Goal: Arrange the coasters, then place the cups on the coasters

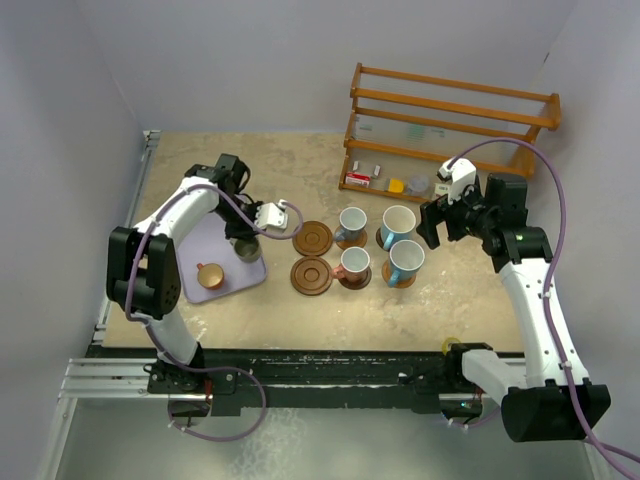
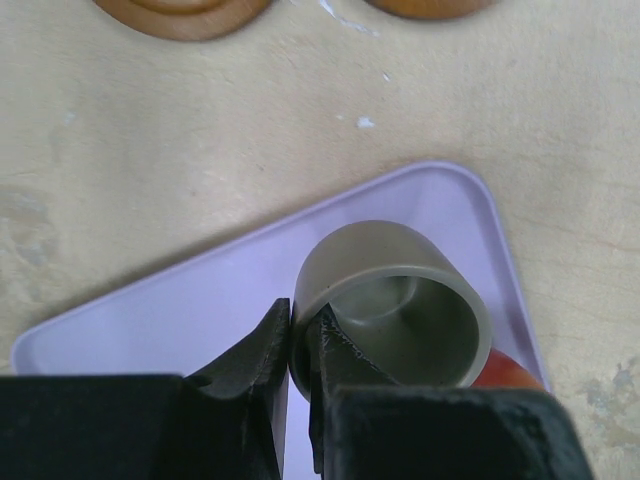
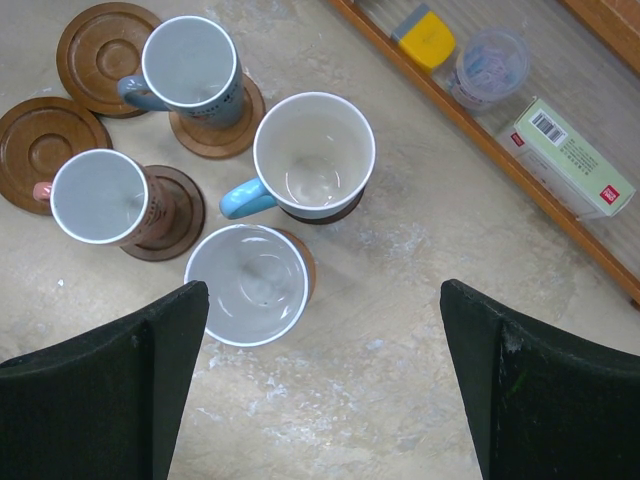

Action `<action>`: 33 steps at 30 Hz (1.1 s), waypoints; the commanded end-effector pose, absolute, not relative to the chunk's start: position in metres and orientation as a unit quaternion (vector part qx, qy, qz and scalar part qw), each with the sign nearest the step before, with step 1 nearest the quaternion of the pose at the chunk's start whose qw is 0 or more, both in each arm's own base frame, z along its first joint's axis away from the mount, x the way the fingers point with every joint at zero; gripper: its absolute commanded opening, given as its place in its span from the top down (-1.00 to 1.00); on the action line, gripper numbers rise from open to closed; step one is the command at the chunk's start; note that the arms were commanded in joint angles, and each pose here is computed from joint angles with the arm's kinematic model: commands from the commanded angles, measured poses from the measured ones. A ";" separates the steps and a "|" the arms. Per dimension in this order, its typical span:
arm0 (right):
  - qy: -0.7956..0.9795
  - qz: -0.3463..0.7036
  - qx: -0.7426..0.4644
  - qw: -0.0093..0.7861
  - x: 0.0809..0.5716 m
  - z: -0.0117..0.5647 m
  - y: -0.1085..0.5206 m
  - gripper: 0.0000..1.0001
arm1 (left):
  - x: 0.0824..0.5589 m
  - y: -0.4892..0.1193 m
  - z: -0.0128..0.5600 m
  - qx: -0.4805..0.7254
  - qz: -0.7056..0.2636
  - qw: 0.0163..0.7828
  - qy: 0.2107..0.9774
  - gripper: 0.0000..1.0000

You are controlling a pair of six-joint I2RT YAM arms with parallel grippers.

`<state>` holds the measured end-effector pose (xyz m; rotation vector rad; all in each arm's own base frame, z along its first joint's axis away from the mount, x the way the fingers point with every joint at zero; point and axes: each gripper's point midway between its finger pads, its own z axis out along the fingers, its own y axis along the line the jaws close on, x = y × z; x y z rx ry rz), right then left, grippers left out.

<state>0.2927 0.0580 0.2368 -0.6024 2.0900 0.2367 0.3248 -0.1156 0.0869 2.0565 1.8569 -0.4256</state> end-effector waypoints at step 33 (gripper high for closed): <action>0.840 0.086 -0.244 0.477 0.295 0.246 0.056 -1.00 | 0.403 -0.268 0.112 0.367 -0.148 0.231 0.889 0.94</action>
